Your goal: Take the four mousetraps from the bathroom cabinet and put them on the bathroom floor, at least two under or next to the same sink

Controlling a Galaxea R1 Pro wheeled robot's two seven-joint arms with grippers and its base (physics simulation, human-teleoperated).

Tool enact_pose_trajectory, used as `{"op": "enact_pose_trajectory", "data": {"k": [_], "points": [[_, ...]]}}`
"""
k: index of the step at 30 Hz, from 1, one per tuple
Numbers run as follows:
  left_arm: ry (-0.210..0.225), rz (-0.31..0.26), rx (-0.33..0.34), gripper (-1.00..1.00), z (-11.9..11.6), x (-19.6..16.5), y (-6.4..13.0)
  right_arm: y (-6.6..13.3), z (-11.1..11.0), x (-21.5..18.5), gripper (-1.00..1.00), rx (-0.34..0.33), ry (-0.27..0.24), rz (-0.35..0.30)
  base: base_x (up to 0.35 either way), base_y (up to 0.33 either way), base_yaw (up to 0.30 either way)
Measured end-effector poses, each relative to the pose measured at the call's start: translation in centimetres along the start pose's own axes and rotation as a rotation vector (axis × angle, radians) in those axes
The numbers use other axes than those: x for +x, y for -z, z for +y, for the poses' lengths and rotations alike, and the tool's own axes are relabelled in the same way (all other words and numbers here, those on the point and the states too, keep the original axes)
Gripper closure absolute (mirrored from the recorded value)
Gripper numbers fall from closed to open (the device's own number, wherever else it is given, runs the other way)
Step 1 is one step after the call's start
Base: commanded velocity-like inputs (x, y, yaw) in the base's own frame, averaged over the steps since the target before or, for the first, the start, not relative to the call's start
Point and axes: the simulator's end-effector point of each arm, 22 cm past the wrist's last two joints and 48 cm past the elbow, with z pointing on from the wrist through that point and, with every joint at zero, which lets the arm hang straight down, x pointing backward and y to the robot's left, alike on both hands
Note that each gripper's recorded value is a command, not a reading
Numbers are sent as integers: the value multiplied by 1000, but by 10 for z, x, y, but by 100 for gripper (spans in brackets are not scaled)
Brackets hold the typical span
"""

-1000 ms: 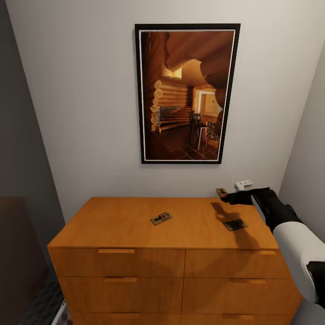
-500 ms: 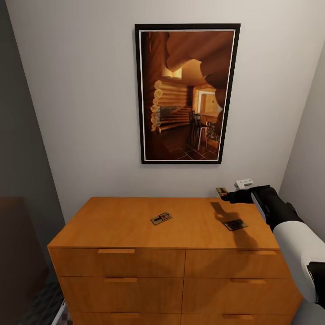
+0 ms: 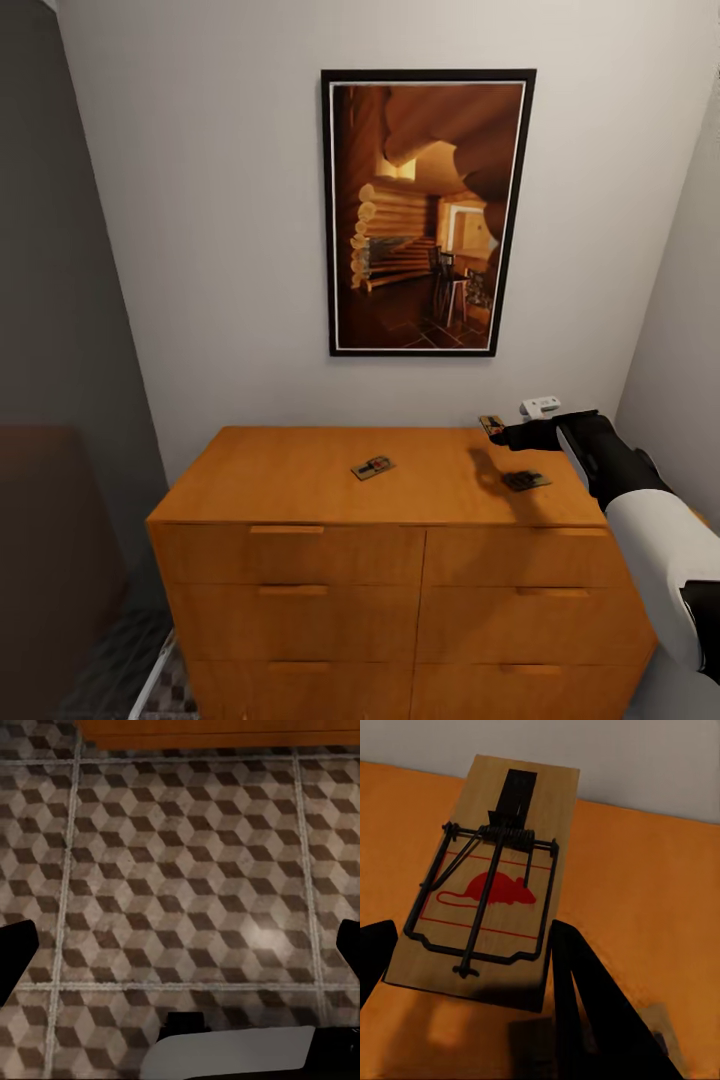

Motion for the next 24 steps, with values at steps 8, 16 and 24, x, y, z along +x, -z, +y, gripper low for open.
{"op": "enact_pose_trajectory", "data": {"k": [8,16,24], "points": [[0,-1,1,-100,0,0,0,0,0,0,100,0,0,1,-275,160,0],[0,-1,1,-100,0,0,0,0,0,0,100,0,2,1,-279,154,0],[0,0,1,-100,0,0,0,0,-1,1,100,8,4,2,-280,147,0]]}}
